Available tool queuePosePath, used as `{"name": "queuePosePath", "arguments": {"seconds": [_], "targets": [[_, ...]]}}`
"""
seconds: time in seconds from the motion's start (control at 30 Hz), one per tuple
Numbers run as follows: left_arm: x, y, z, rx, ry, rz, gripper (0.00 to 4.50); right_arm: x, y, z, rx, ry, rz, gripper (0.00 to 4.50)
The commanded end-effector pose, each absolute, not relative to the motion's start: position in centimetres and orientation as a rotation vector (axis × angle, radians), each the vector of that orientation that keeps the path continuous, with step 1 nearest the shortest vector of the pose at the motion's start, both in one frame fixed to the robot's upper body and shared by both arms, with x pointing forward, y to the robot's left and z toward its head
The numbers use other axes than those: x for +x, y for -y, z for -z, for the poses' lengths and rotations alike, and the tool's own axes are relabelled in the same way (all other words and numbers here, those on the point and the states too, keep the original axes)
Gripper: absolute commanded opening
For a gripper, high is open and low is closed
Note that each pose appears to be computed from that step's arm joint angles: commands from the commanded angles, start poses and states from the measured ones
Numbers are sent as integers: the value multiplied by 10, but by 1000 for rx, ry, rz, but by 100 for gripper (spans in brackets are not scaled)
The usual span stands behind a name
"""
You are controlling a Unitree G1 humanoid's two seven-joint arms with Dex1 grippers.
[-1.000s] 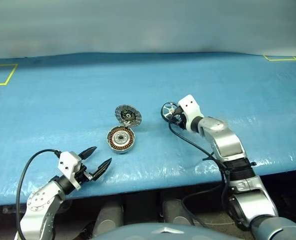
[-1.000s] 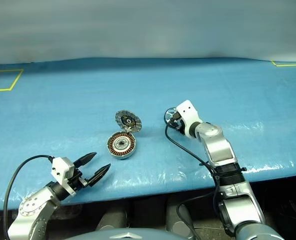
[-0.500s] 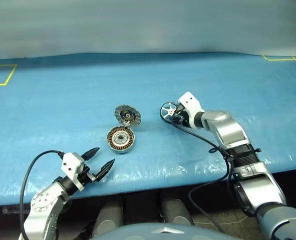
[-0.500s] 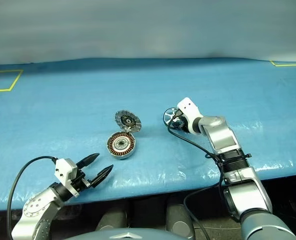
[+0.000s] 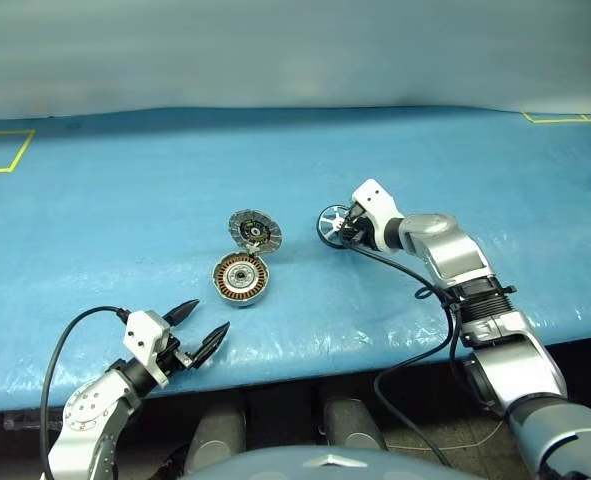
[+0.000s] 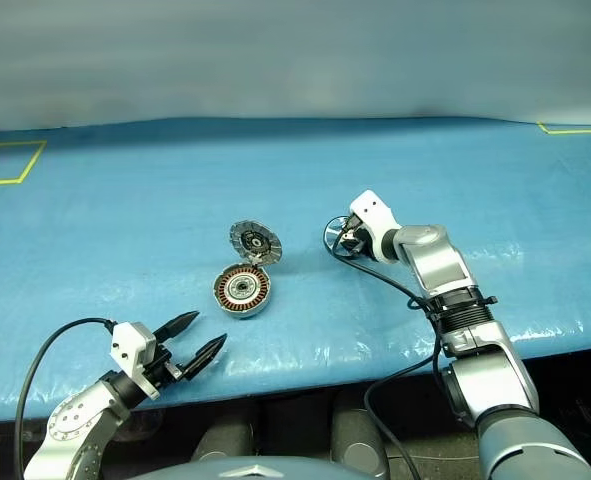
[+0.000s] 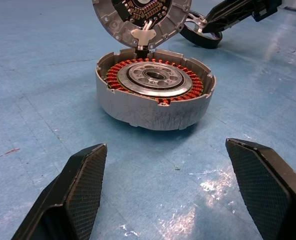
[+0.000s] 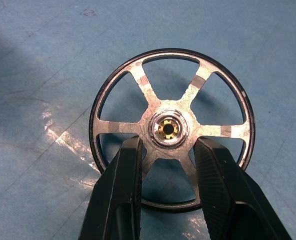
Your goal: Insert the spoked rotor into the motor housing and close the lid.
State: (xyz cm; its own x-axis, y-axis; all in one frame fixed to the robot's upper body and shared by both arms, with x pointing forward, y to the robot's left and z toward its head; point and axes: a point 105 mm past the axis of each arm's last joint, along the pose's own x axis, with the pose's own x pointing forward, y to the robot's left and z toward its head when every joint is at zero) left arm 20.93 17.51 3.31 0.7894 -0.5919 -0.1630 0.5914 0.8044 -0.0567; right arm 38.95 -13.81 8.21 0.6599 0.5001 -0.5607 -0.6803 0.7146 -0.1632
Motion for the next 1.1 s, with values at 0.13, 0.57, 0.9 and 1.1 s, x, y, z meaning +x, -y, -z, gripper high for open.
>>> {"name": "queuePosePath", "arguments": {"seconds": [0.13,0.57,0.9,1.1], "targets": [[212,-176,-41,15,-138,640,414,383,137,-88,-325,-452,-674,117],[218,-177,-49,-3,-110,674,414,332,139,-95,-205,-398,-878,117],[221,-175,-54,42,-75,699,414,284,103,-101,-1,-341,-1214,117],[222,-173,-55,76,-54,707,414,270,77,-113,93,-278,-1345,117]]}}
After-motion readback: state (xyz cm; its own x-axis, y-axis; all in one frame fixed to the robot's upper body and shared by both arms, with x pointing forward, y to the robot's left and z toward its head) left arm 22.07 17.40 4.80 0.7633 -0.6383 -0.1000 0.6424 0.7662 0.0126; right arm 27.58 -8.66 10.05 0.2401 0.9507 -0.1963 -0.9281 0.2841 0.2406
